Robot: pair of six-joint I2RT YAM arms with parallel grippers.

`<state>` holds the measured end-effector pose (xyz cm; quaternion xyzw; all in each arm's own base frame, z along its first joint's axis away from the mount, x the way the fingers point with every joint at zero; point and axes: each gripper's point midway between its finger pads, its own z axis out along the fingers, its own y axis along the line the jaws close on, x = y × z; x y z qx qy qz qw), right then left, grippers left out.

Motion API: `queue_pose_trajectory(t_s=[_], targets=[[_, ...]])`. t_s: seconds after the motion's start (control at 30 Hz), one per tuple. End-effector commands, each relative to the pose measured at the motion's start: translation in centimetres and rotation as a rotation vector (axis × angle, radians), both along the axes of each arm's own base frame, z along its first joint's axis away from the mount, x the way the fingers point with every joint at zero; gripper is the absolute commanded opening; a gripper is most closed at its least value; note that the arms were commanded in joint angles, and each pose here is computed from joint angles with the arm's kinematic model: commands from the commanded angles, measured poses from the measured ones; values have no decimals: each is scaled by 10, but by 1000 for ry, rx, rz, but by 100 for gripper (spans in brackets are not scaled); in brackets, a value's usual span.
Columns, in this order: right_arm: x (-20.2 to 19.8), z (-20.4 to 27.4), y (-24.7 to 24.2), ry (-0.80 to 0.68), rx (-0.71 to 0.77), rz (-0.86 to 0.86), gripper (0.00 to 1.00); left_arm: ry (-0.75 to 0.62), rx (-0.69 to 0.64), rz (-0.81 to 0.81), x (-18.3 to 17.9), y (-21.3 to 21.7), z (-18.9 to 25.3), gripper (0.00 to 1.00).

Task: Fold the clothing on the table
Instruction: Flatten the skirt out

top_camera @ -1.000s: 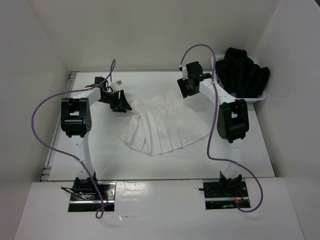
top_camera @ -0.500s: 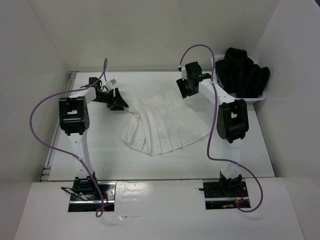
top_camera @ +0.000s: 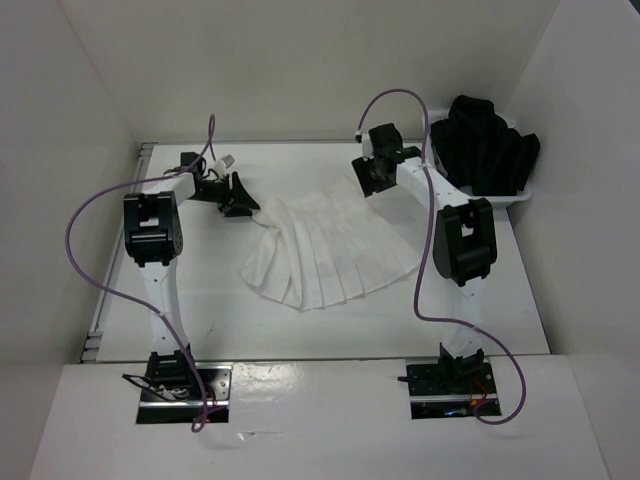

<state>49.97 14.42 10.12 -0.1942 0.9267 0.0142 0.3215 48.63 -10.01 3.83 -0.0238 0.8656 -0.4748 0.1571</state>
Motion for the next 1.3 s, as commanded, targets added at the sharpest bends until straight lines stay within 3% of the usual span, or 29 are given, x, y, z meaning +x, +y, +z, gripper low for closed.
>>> queue_pose_trajectory(t_s=[0.0, 0.63, 0.9, 1.03, 1.27], targets=[[6, 18, 8, -44, -1, 16, 61, 30, 33, 8, 1, 3, -25, 58], [36, 11, 34, -24, 66, 73, 60, 65, 27, -13, -4, -12, -42, 53], [69, -4, 10, -15, 160, 57, 60, 60, 106, -13, -6, -8, -48, 47], [86, -32, -1, 57, 248, 47, 70, 69, 140, -29, -12, -9, -55, 45], [111, -10, 4, 8, 296, 77, 74, 65, 219, -43, -15, -4, -59, 42]])
